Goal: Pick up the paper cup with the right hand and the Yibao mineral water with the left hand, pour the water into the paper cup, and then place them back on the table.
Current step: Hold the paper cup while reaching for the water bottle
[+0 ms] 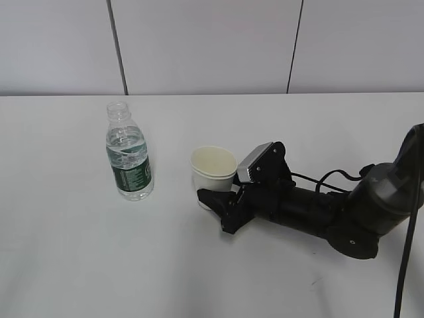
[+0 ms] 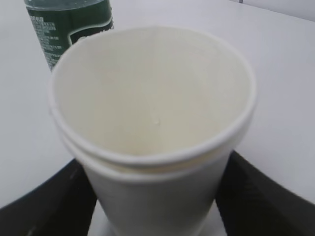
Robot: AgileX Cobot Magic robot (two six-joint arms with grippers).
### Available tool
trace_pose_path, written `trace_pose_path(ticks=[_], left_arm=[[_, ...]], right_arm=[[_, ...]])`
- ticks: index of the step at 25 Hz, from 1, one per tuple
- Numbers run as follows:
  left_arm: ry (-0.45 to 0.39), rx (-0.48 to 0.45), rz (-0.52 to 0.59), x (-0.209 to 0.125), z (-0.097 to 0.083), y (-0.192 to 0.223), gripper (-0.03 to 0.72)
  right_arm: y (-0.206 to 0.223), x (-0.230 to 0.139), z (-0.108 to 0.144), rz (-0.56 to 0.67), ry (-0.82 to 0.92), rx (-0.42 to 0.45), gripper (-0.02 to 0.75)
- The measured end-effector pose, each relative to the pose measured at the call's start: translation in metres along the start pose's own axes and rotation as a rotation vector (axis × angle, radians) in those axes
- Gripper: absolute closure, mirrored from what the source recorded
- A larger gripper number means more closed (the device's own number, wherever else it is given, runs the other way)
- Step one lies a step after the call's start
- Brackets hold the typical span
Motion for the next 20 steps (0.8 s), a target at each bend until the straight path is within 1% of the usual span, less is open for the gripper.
trace_pose_path(ticks=[7,9,10,14,17,20], left_arm=[[0.000,0.000,0.000,0.000,0.000,0.000,0.121],[0.001,-0.002,-0.018,0.006,-0.001,-0.001,0.122],[0.001,-0.003,-0.047,0.015,-0.002,-0.002,0.122],[-0.008,-0.023,-0.232,0.068,-0.007,-0.002,0.123],[0.018,-0.042,-0.288,0.092,-0.011,0.011,0.125],[0.063,-0.048,-0.317,0.106,-0.011,0.035,0.125]], right_arm=[[0.000,0.000,-0.001,0.000,0.004,-0.007,0.204],[0.000,0.000,-0.001,0.000,0.004,-0.007,0.204],[0.000,0.000,-0.002,0.001,0.006,-0.011,0.204],[0.000,0.000,-0.003,0.001,0.009,-0.017,0.204],[0.000,0.000,-0.004,0.001,0.012,-0.021,0.205],[0.000,0.000,-0.005,0.001,0.014,-0.025,0.205]])
Point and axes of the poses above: a point on each arm's last joint axis where the gripper is mounted, y pointing out along that axis toward the gripper, z along the wrist's bending axis when the last joint is at zero, x = y × z, the point moved 10 cm from there along y, pointing out along that axis toward the gripper, and after that the axes turned 10 degrees about -y, right-handed, at the moved point
